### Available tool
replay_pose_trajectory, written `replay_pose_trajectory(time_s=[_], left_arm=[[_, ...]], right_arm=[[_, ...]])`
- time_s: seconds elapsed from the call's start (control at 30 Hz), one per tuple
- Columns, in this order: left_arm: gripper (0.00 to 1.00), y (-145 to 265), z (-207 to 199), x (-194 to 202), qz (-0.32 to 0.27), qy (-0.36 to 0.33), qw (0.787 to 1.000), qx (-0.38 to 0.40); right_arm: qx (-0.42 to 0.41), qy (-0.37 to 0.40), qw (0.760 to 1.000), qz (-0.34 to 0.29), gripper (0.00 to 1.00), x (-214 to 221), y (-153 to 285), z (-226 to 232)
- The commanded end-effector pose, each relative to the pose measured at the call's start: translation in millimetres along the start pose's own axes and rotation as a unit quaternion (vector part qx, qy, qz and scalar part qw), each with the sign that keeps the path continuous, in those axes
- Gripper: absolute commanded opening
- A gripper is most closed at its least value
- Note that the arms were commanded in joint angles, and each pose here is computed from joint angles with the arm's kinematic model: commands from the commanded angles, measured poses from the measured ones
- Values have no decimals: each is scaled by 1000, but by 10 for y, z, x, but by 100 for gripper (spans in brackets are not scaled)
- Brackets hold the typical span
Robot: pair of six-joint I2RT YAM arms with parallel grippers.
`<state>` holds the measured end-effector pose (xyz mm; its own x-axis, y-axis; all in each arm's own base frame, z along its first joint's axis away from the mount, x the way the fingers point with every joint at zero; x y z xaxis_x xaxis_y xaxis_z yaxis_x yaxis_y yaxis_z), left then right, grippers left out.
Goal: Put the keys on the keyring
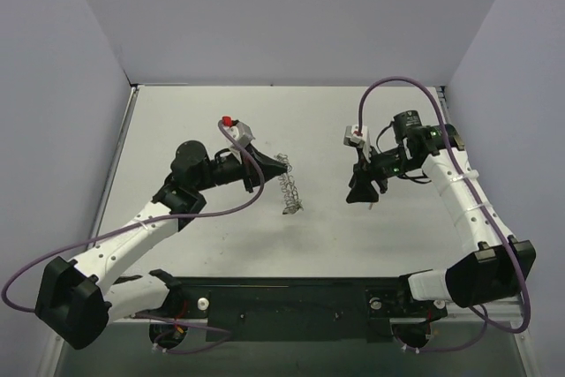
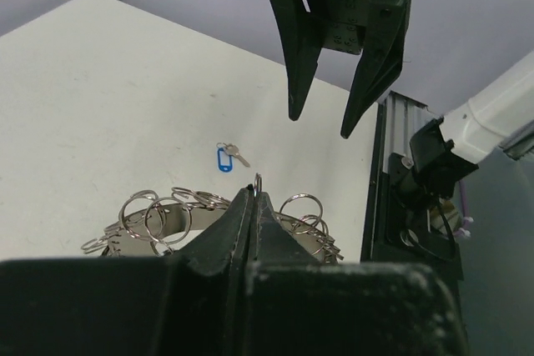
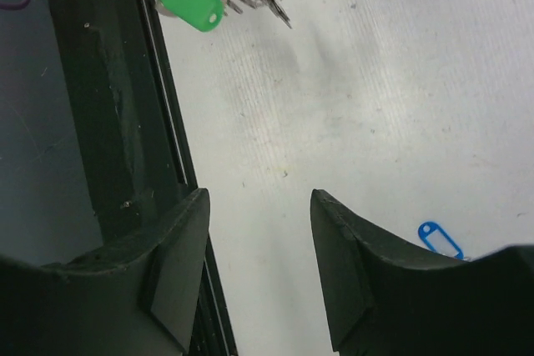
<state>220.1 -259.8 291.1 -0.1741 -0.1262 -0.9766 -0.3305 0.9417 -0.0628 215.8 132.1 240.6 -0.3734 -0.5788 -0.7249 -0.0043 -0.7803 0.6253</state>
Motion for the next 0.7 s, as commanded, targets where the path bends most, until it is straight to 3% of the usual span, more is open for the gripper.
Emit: replay_pose_trajectory(time_s=[0.0, 0.33, 0.67], left_arm=[[0, 11, -111, -165, 50, -25, 994, 96], [0, -42, -62, -28, 50, -36, 985, 159], [0, 127, -323, 246, 15, -213, 958, 191]], right_arm=[[25, -24, 998, -51, 48, 51, 54, 19], [40, -97, 988, -112, 57, 370, 115, -251], [39, -123, 987, -98, 56, 539, 51, -392]])
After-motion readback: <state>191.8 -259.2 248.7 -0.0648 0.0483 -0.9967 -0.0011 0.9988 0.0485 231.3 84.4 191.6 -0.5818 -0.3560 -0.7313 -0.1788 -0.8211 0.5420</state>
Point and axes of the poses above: each gripper's point midway between its finger pads, its own y axis back along the fingers, its own z axis along the line the jaws close on, x = y × z, the point moved 4 cm from there along y, back along the fingers, and after that the axes turned 4 degrees about -y, right-handed, at the moved point
